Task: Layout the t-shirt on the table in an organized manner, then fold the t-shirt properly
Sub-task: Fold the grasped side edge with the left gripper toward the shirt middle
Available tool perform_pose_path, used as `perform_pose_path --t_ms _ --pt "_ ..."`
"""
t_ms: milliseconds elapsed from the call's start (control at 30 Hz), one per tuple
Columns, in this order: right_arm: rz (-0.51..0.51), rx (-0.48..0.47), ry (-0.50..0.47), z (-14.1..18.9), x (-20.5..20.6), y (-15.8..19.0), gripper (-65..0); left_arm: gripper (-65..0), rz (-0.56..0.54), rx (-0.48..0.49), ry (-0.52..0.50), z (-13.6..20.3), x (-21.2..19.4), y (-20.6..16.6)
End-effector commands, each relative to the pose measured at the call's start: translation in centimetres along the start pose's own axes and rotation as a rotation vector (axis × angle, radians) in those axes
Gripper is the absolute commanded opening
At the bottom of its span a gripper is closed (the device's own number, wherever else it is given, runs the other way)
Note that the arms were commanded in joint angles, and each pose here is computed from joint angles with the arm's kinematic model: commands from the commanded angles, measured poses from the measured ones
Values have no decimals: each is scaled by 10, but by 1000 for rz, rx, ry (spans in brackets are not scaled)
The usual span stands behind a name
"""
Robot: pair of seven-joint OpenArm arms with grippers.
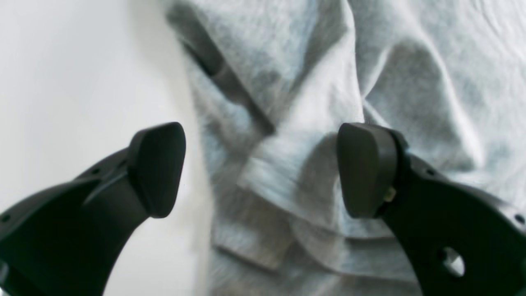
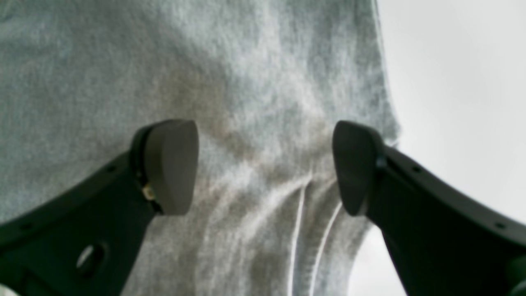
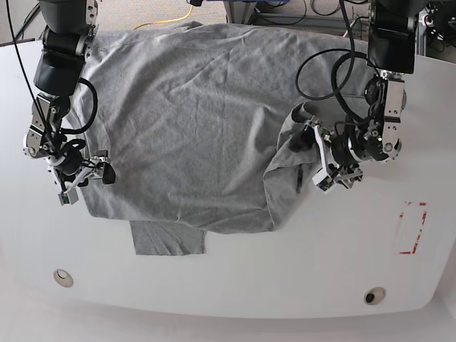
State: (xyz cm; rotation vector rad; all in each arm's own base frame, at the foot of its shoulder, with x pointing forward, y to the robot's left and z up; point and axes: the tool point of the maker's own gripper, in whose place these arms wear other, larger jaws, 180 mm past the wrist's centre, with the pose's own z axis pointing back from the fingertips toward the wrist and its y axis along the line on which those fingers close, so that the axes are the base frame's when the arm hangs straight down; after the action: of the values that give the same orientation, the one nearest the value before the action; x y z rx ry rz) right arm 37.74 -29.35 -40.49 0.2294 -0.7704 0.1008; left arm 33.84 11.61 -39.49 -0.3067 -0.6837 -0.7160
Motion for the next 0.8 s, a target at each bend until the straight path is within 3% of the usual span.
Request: perform_pose_path --t_ms 0,533,767 --pt "24 -13 -68 9 28 -8 -160 -103 -36 18 -60 10 22 7" --pt "22 -11 -69 8 28 -7 -160 -103 -113 11 -95 26 28 -17" --pt "22 -11 -69 8 28 -7 -160 -103 -101 5 -28 23 12 -19"
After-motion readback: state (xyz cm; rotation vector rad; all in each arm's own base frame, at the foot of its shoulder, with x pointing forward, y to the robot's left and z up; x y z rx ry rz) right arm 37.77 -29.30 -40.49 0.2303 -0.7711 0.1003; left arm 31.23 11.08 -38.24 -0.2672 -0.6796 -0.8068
